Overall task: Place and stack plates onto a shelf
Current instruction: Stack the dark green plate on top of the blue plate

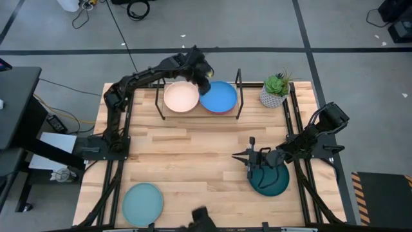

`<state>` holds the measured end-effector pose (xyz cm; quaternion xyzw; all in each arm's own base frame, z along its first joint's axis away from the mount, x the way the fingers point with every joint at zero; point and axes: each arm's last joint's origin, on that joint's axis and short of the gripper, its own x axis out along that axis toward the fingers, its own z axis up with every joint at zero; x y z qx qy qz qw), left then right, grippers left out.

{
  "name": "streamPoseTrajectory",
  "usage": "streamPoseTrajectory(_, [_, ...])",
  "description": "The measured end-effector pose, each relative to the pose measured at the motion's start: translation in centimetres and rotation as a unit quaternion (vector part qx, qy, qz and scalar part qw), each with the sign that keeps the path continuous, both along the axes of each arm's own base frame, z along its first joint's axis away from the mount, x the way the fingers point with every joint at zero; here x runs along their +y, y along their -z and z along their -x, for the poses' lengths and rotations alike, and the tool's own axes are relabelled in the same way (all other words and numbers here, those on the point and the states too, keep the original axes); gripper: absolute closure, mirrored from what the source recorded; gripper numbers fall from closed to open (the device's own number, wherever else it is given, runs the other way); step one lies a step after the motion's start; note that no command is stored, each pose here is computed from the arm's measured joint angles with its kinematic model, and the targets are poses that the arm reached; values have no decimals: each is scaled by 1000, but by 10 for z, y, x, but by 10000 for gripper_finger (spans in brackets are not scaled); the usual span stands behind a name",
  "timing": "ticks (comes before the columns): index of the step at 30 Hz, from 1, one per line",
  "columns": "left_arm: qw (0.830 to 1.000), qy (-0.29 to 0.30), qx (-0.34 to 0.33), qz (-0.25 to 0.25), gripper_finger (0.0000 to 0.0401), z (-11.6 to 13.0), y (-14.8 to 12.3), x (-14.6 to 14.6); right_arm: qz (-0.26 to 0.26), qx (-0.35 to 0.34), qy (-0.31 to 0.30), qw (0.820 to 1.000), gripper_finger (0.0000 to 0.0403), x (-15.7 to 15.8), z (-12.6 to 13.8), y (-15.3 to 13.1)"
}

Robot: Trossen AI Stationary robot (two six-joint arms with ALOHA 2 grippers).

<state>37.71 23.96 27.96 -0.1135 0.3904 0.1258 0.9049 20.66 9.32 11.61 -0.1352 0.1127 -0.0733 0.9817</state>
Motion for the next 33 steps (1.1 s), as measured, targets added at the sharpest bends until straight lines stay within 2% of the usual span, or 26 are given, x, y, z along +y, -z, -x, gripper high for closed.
streamPoseTrajectory(2, [998, 52, 22, 2, 241, -9, 1, -25, 8, 7, 7, 1000, 365, -1, 0, 1])
streamPoseTrajectory(6, [986, 130, 93, -42, 248, -27, 8, -81, 40, 17, 8, 999, 365, -1, 1, 3])
streamPoseTrajectory(9, [978, 174, 103, -59, 255, -40, 9, -124, 76, 23, 5, 997, 365, -2, 1, 2])
streamPoseTrajectory(12, [972, 199, 122, -35, 258, -45, 11, -164, 117, 25, 25, 992, 365, -4, 0, 1])
streamPoseTrajectory(15, [968, 189, 167, 11, 258, -42, 17, -194, 150, 22, 59, 987, 365, -7, 0, -2])
streamPoseTrajectory(18, [964, 172, 198, 36, 258, -39, 25, -215, 176, 29, 66, 982, 365, -12, -2, -2])
streamPoseTrajectory(21, [963, 187, 194, 33, 258, -40, 38, -233, 190, 34, 47, 980, 365, -17, -6, -2])
streamPoseTrajectory(25, [959, 224, 173, -19, 258, -43, 61, -248, 187, 37, 26, 981, 365, -24, -10, -2])
streamPoseTrajectory(29, [957, 248, 139, -57, 258, -44, 76, -249, 173, 51, 23, 983, 366, -24, -20, -6])
streamPoseTrajectory(33, [952, 273, 111, -83, 258, -38, 83, -249, 147, 129, -9, 981, 372, -22, -35, -9])
